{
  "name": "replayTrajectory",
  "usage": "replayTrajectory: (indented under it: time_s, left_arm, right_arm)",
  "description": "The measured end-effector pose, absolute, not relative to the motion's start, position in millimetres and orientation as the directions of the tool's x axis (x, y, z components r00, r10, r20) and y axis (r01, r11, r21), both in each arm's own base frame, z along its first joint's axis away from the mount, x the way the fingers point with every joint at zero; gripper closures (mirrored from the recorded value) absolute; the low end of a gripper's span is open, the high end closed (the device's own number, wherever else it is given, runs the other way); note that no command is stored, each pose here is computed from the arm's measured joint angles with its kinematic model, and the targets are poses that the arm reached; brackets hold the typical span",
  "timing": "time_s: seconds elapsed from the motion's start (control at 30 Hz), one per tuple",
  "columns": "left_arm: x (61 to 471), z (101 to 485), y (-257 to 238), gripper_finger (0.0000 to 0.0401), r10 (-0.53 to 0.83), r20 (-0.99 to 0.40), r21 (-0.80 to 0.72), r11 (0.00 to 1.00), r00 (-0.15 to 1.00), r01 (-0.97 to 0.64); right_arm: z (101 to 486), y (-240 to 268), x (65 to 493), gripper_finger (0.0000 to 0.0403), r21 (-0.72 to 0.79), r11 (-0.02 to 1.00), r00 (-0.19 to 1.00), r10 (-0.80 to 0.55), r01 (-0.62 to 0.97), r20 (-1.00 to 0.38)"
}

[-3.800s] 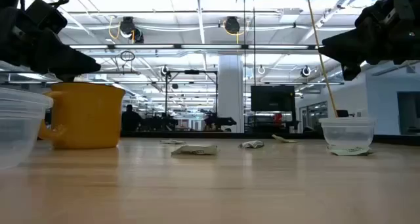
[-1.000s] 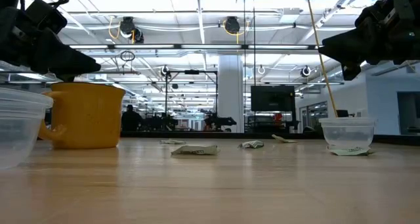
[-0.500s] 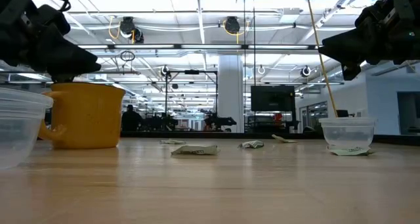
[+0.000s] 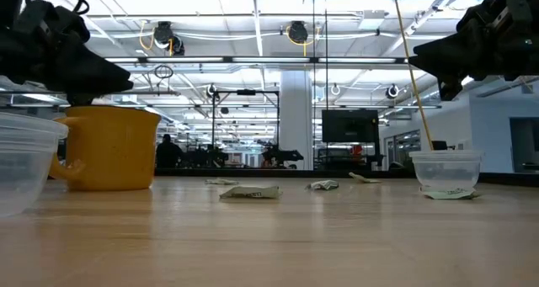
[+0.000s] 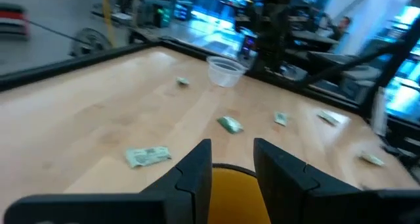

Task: Pick and place Stevia / Truvia into bins
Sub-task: Put the stevia packet into the top transparent container

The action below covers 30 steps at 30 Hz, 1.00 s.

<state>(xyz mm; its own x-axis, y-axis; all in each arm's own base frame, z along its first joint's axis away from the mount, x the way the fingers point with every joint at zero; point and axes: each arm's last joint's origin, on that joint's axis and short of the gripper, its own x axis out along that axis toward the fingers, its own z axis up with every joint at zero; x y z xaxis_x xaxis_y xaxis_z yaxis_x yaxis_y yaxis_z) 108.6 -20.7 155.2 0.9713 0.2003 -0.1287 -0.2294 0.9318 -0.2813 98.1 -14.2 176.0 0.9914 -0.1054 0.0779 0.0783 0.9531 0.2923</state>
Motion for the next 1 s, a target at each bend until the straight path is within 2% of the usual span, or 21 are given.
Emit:
replayTrajectory:
  time_s: [0.2, 0.43, 0.5, 0.57, 0.7, 0.77, 0.87, 1.0]
  left_arm:
    - [108, 162, -15, 0.0283, 0.359, -0.060, -0.251, 0.897, 0.931, -0.362]
    - [109, 180, -7, 0.0283, 0.398, 0.101, -0.308, 0.884, 0.912, -0.352]
    - [110, 184, -5, 0.0283, 0.401, 0.113, -0.312, 0.883, 0.909, -0.351]
    - [110, 192, -3, 0.0283, 0.401, 0.121, -0.297, 0.888, 0.908, -0.352]
    - [114, 212, 1, 0.0283, 0.412, 0.089, -0.216, 0.897, 0.907, -0.386]
    - [118, 225, 3, 0.0283, 0.435, 0.051, -0.169, 0.891, 0.899, -0.422]
    - [126, 240, 8, 0.0283, 0.472, -0.048, -0.090, 0.875, 0.880, -0.475]
    - [142, 255, 15, 0.0283, 0.525, -0.130, -0.005, 0.848, 0.841, -0.530]
  right_arm:
    - [177, -14, 98, 0.0307, 0.219, 0.971, 0.990, -0.114, 0.092, 0.088]
    - [171, -24, 100, 0.0307, 0.203, 0.914, 0.932, -0.361, 0.350, 0.018]
    - [173, -25, 102, 0.0307, 0.187, 0.906, 0.920, -0.392, 0.380, 0.031]
    - [181, -26, 103, 0.0307, 0.166, 0.916, 0.917, -0.384, 0.365, 0.106]
    - [195, -24, 107, 0.0307, 0.118, 0.958, 0.927, -0.284, 0.263, 0.246]
    - [192, -24, 111, 0.0307, 0.096, 0.964, 0.942, -0.263, 0.248, 0.211]
    - [184, -26, 119, 0.0307, 0.071, 0.958, 0.956, -0.283, 0.277, 0.084]
    - [211, -32, 134, 0.0307, -0.012, 0.943, 0.941, -0.331, 0.333, 0.068]
